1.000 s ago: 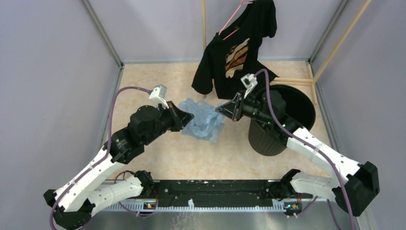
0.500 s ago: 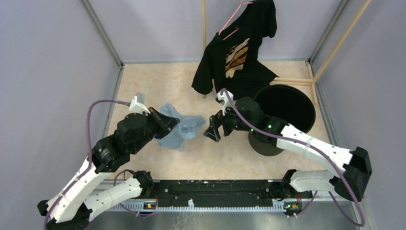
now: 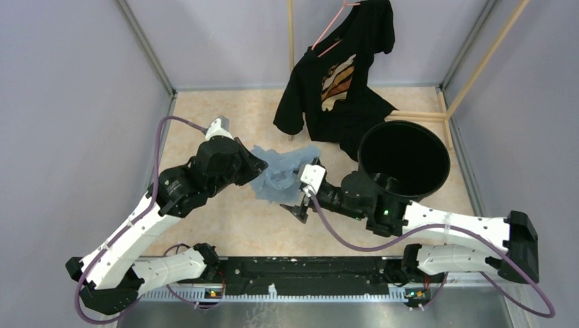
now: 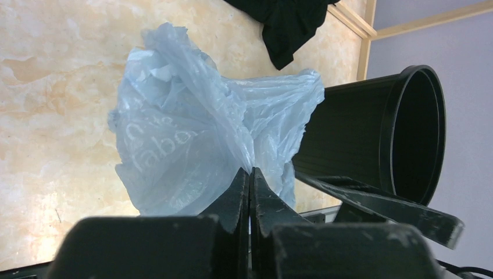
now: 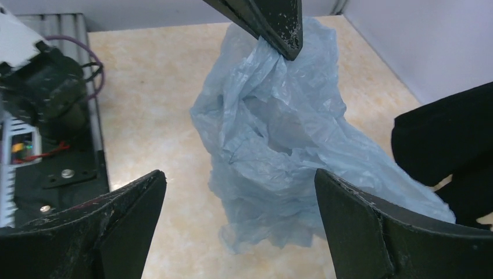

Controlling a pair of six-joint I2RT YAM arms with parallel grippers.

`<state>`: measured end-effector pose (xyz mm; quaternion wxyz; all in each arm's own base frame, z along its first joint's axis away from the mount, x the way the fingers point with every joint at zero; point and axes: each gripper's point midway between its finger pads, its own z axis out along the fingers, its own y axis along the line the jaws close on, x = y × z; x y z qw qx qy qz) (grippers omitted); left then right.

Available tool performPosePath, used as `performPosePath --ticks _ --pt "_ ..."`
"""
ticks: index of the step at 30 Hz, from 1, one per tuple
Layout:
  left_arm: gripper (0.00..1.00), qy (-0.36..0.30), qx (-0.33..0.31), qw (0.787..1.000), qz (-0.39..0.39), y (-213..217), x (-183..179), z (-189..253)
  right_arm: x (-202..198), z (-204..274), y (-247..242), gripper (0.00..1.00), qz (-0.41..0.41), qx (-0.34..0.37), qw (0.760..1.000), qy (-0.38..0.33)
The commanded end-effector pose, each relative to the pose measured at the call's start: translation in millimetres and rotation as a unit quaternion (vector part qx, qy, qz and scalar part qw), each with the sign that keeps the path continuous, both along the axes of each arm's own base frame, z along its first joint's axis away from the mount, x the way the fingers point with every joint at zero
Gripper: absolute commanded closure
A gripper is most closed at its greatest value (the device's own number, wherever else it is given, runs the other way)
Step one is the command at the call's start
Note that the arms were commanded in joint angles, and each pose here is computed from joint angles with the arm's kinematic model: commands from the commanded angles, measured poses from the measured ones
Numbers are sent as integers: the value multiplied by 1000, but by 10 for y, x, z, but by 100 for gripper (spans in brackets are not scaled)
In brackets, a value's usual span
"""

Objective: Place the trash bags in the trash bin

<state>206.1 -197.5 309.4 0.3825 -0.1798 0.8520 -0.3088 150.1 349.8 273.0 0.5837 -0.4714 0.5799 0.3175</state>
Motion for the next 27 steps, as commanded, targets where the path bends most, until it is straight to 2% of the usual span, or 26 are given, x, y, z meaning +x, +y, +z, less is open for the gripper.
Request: performPosePath --ticks 1,4,7,10,12,13,14,15,16,18,22,25,27 --pt "100 -16 6 1000 -26 -45 -8 187 317 292 122 1 -72 30 992 -100" --pt "100 -16 11 999 -39 -89 -11 168 314 258 293 2 -71 20 989 -125" --pt "100 -22 15 998 -56 -137 -3 171 310 342 383 2 -107 36 981 -158" --pt "100 -31 21 997 -67 -150 -2 206 380 420 407 13 -161 48 973 -159" --pt "100 -37 29 997 -68 -119 -8 211 395 435 396 32 -176 58 971 -152" --pt "100 -40 34 996 -66 -84 -16 211 406 435 370 51 -185 65 970 -144" --pt "100 -44 39 996 -64 -53 -15 210 418 419 341 74 -193 70 969 -134" --pt "100 -50 44 996 -62 -27 -13 223 428 393 313 93 -201 71 969 -123" --pt "100 -59 50 995 -62 1 -5 242 426 321 296 100 -203 60 971 -108" --pt "99 -83 67 992 -61 66 24 297 388 162 289 100 -199 36 978 -61" --pt "56 -114 106 986 -55 193 78 308 246 -57 346 100 -162 37 978 122" --pt "22 -123 118 984 -59 260 44 261 126 -96 329 100 -137 87 951 263" --pt "4 -132 114 982 -69 291 -19 236 174 -113 263 100 -142 113 927 328"
